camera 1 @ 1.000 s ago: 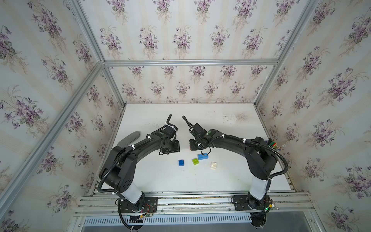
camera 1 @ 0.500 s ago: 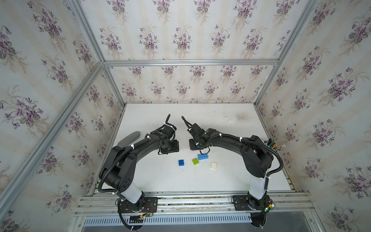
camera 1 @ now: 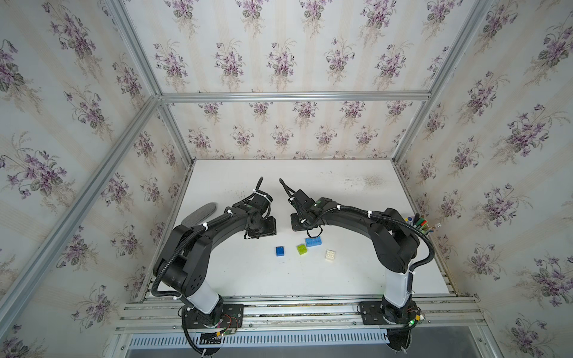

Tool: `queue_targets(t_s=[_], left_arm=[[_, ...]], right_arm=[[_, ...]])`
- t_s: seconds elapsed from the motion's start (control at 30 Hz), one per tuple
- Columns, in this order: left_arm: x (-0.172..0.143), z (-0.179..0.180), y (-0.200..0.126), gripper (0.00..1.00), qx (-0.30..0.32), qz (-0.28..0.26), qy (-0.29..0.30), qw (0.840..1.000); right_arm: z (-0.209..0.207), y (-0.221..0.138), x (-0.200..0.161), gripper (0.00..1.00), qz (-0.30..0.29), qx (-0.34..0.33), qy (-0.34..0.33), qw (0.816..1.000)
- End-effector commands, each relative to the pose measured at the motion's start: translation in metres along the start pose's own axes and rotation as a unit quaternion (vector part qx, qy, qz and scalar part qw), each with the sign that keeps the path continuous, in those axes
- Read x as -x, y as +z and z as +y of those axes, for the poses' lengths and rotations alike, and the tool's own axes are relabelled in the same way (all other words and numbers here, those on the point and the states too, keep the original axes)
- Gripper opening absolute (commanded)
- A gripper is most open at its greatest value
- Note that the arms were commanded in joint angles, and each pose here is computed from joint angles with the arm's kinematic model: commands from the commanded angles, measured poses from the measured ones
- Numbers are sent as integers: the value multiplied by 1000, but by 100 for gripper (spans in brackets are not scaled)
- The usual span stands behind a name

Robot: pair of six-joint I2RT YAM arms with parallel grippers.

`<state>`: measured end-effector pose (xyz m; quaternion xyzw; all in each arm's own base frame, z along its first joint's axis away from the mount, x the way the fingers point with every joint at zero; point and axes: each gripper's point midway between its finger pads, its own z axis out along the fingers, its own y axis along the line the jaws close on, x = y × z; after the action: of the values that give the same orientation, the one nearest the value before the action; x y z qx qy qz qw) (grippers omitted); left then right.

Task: Assemble the letter y with lego
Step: Assemble the lego brick with the lego brick.

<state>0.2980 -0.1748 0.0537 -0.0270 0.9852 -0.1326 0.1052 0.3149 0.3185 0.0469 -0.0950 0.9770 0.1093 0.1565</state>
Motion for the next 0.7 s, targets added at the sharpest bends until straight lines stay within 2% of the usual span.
queue_targets(t_s=[0.0, 0.33, 0.67], left_arm=[[0, 0, 0, 62, -1, 0, -3, 1000], [0, 1, 0, 62, -2, -1, -1, 1000], [-1, 2, -2, 62, -3, -3, -1, 1000]], right_arm=[[-18, 7, -18, 22, 37, -44, 17, 998], [-27, 7, -28, 22, 55, -63, 28, 996], [-33, 7, -37, 21, 72, -70, -1, 995]])
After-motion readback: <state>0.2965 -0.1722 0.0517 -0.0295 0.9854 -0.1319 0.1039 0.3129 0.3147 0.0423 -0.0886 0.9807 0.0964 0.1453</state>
